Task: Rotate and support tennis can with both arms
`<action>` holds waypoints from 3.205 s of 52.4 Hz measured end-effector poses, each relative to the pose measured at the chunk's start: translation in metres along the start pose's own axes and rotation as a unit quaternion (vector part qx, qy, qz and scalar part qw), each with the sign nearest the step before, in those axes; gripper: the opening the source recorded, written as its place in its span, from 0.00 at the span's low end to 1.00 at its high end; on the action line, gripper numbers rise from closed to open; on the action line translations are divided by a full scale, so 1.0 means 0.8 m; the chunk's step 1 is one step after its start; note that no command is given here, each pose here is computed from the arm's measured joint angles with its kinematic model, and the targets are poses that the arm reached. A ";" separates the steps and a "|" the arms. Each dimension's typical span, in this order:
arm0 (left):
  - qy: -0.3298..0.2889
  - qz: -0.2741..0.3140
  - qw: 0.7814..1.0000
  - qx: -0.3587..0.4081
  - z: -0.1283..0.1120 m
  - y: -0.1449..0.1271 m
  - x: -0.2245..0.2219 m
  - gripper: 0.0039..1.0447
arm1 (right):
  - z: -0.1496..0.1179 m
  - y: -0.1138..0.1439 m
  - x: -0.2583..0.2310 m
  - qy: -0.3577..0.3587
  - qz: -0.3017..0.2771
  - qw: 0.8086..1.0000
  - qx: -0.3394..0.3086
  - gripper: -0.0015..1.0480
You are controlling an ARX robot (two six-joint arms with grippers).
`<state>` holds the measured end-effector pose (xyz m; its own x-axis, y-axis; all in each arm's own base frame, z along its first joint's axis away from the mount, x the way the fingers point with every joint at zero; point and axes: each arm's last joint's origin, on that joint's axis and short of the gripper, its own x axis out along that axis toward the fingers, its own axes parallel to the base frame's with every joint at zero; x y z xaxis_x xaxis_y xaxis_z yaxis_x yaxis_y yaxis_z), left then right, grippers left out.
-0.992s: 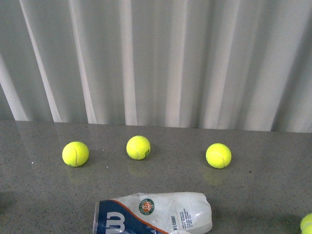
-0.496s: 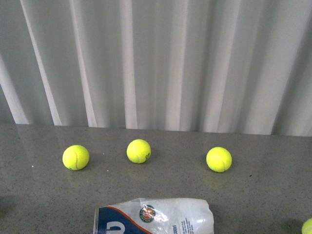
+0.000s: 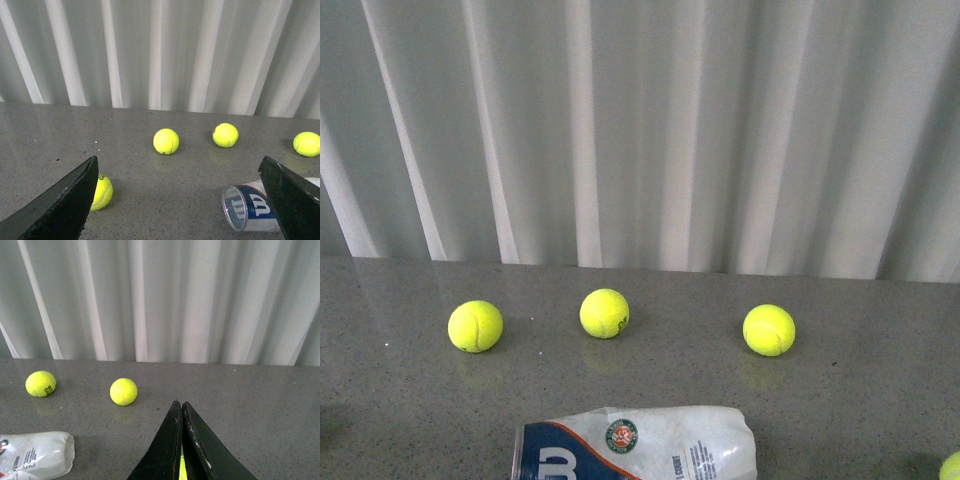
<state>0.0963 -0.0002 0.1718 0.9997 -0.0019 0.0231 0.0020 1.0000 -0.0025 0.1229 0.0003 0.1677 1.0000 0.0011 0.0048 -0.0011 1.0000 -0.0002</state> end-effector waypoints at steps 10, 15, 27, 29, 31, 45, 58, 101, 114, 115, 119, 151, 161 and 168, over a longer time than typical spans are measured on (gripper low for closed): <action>0.000 0.000 1.000 0.000 0.000 0.000 0.000 0.94 | 0.001 0.000 -0.006 -0.001 0.000 1.000 0.000 0.03; 0.000 0.000 1.000 0.000 0.000 0.000 0.000 0.94 | 0.001 0.000 -0.009 -0.001 0.000 1.000 0.000 0.03; 0.000 0.000 1.000 0.000 0.000 0.000 0.000 0.94 | 0.000 0.000 -0.015 -0.001 0.000 1.000 0.000 0.03; 0.000 0.000 1.000 0.000 0.000 0.000 0.000 0.94 | 0.000 0.000 -0.016 -0.001 0.000 1.000 0.000 0.03; 0.000 0.000 1.000 0.000 0.000 0.000 0.000 0.94 | 0.000 0.000 -0.017 -0.001 0.000 1.000 0.000 0.03; 0.000 0.000 1.000 0.000 0.000 0.000 0.000 0.94 | -0.003 0.000 -0.032 0.001 0.001 1.000 0.000 0.03; 0.000 0.000 1.000 0.000 0.000 0.000 0.000 0.94 | -0.003 0.000 -0.032 0.001 0.001 1.000 -0.001 0.30; 0.000 0.000 1.000 0.000 0.000 0.000 0.000 0.94 | -0.003 0.000 -0.032 0.002 0.001 1.000 0.000 0.93; 0.124 -0.006 0.992 -0.035 0.007 0.006 0.030 0.94 | -0.003 0.000 -0.032 0.002 0.001 1.000 0.000 0.93; 0.127 -0.009 0.991 -0.036 0.009 0.006 0.035 0.94 | -0.003 0.000 -0.032 0.001 0.002 1.000 0.000 0.93; 0.133 -0.034 0.989 -0.047 0.023 0.012 0.077 0.94 | -0.003 0.000 -0.032 0.002 0.002 1.000 0.000 0.93; 0.361 -0.150 0.915 -0.095 -0.101 0.001 0.299 0.94 | -0.003 0.000 -0.032 0.002 0.001 1.000 0.000 0.93; 0.390 -0.183 0.895 -0.116 -0.112 -0.006 0.299 0.94 | -0.003 0.000 -0.032 0.002 0.001 1.000 0.000 0.93; 0.405 -0.216 0.879 -0.129 -0.116 -0.018 0.295 0.94 | -0.003 0.000 -0.032 0.002 0.001 1.000 0.000 0.93</action>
<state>0.3344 -0.0153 0.0849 0.5924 -0.4872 -0.6416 0.2863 0.8718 -0.3975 0.0976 0.0003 0.1650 1.0000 0.0034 0.0017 -0.0034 1.0000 -0.0006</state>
